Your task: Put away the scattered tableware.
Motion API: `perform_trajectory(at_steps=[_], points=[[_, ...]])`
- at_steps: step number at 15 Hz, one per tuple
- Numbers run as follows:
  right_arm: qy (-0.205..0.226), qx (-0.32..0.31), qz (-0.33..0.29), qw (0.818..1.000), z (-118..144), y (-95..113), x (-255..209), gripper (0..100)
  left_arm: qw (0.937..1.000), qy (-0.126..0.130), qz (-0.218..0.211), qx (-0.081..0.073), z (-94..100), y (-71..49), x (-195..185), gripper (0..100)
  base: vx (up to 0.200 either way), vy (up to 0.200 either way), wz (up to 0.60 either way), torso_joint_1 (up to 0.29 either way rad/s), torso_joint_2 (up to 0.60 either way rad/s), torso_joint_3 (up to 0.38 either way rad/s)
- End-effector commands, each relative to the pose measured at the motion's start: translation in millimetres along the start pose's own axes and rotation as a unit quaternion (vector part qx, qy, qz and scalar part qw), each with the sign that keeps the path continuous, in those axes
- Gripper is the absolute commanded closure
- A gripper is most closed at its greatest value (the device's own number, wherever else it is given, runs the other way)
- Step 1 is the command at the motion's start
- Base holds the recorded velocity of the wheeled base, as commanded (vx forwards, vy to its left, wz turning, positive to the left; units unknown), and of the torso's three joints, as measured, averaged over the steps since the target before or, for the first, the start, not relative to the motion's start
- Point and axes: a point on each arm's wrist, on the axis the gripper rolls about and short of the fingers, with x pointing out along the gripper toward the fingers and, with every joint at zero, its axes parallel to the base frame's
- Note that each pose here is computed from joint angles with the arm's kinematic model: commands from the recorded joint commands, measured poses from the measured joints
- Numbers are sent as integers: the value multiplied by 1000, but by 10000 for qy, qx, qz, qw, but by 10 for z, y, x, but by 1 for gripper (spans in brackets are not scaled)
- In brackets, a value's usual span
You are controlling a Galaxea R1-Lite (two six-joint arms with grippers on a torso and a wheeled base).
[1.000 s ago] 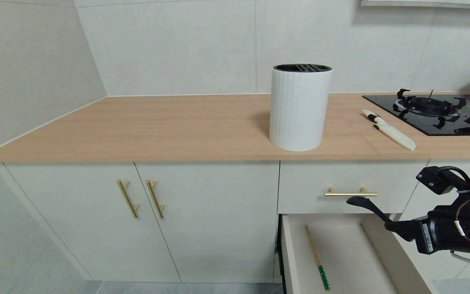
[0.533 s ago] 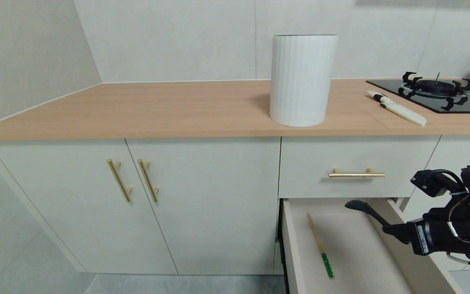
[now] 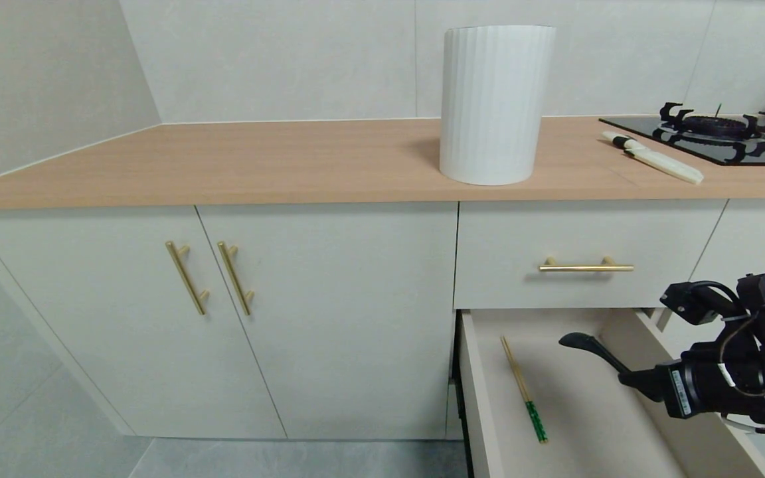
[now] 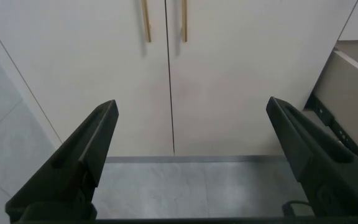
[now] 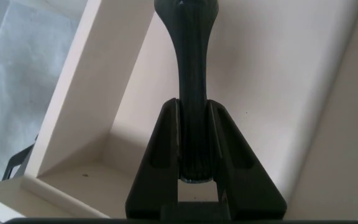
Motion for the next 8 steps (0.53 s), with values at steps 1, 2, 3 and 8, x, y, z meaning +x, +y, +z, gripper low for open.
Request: perform_trajectory(at_steps=[1,2,3,8], points=[[131,30,0,9999,-10,-25,116,100,10000,11,4,-1,-2,0,2,0,0,0,0,0,0,0],[182,48,-13,9998,-20,-49,197,100,10000,3,-4,-1,2,0,1,0,0,0,0,0,0,0],[244,78,-53,9997,-23,-77,319,100,10000,3,4,-1,2,0,1,0,0,0,0,0,0,0],[726,725,-928,9904,-168,-183,1101,100,10000,3,-4,-1,2,0,1,0,0,0,0,0,0,0]])
